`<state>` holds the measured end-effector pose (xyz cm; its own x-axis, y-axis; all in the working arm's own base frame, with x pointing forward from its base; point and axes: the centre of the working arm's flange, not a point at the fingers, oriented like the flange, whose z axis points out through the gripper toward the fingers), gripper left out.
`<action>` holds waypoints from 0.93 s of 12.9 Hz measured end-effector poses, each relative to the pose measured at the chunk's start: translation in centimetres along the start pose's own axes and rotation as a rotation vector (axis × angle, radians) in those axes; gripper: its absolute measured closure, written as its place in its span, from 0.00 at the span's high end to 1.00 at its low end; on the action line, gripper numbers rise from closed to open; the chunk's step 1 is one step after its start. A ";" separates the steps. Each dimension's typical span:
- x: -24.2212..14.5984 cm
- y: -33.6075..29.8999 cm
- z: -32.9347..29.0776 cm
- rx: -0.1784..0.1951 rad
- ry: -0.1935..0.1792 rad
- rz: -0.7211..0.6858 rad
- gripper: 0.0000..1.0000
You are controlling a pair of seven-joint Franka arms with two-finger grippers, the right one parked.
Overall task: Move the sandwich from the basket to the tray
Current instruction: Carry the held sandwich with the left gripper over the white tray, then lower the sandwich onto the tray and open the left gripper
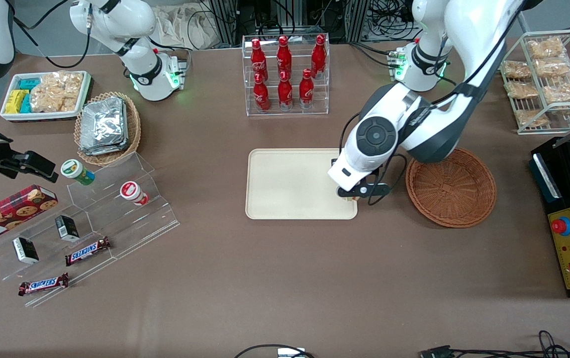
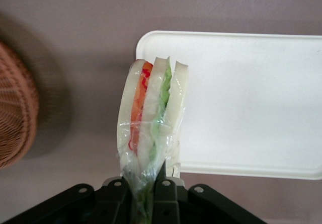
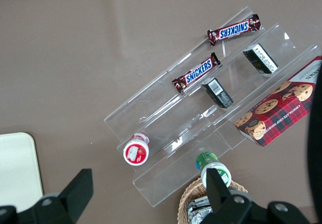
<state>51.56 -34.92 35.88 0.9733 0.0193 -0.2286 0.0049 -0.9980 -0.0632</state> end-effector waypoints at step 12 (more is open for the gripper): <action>-1.0 2.3 12.6 0.069 0.064 0.044 0.21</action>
<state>47.70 -36.51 23.76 0.9850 -0.0302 -0.1701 -0.0514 -0.9913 -0.1215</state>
